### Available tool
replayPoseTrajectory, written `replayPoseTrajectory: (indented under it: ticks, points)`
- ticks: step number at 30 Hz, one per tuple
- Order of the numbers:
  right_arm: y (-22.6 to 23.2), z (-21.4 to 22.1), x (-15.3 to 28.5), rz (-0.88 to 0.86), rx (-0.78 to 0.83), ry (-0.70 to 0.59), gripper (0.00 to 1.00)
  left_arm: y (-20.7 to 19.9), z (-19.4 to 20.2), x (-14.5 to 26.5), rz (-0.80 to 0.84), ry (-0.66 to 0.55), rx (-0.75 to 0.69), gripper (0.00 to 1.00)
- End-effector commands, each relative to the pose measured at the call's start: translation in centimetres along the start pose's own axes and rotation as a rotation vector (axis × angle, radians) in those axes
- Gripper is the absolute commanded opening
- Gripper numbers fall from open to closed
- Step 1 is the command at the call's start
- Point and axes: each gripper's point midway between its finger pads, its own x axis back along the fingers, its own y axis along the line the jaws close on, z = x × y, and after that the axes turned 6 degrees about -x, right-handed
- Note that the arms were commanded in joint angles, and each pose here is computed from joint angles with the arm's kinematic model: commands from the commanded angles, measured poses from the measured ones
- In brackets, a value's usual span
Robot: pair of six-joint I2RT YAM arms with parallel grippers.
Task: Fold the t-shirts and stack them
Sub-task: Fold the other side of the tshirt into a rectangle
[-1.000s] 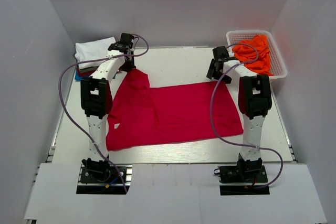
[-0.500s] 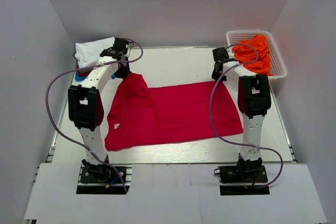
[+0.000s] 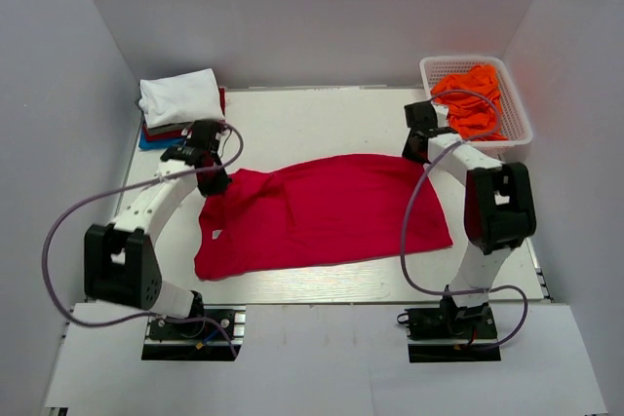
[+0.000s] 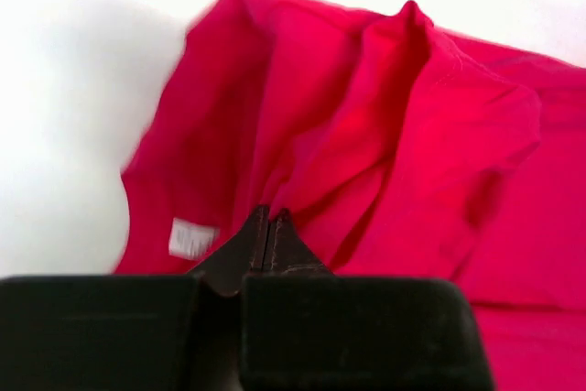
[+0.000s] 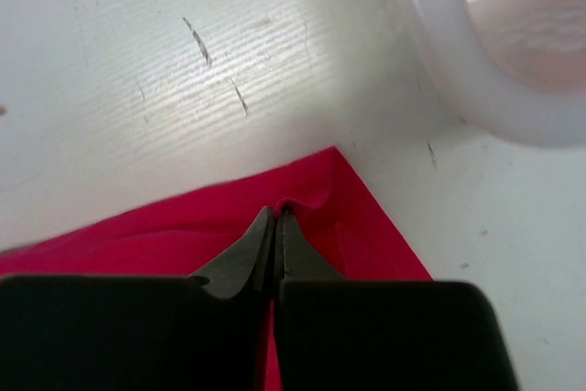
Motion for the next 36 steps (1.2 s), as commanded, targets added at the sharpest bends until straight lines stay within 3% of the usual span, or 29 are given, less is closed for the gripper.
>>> replayPoseTrajectory:
  ticks: [1,15,19,25,33,34,35,36]
  points:
    - [-0.8,-1.3,2.6,-0.016,-0.026,-0.078,0.00,-0.1,1.9,2.0,0.065,-0.030,0.115,0.00]
    - [-5.2,3.1,8.1,-0.084,-0.051,-0.097,0.00,3.8,13.4,1.8,0.075,0.065,0.307,0.00]
    - [-7.0,4.2,7.9,-0.019,-0.052,-0.094,0.00,5.4,16.0,1.3,-0.025,0.130,0.417,0.00]
    - [-8.4,3.6,7.6,0.047,-0.059,-0.097,0.00,8.6,16.5,1.9,-0.252,0.126,0.544,0.00]
    - [-8.3,2.3,7.7,0.025,-0.084,-0.087,0.00,8.5,16.5,2.1,-0.242,0.109,0.594,0.00]
    - [-8.4,2.6,7.5,0.017,-0.081,-0.079,0.00,8.1,16.6,2.1,-0.229,0.119,0.587,0.04]
    - [-8.2,2.9,7.4,0.004,-0.078,-0.066,0.03,7.9,16.8,2.2,-0.218,0.131,0.589,0.16]
    - [-8.2,3.1,7.3,0.002,-0.079,-0.063,0.04,7.9,16.8,2.2,-0.218,0.131,0.589,0.16]
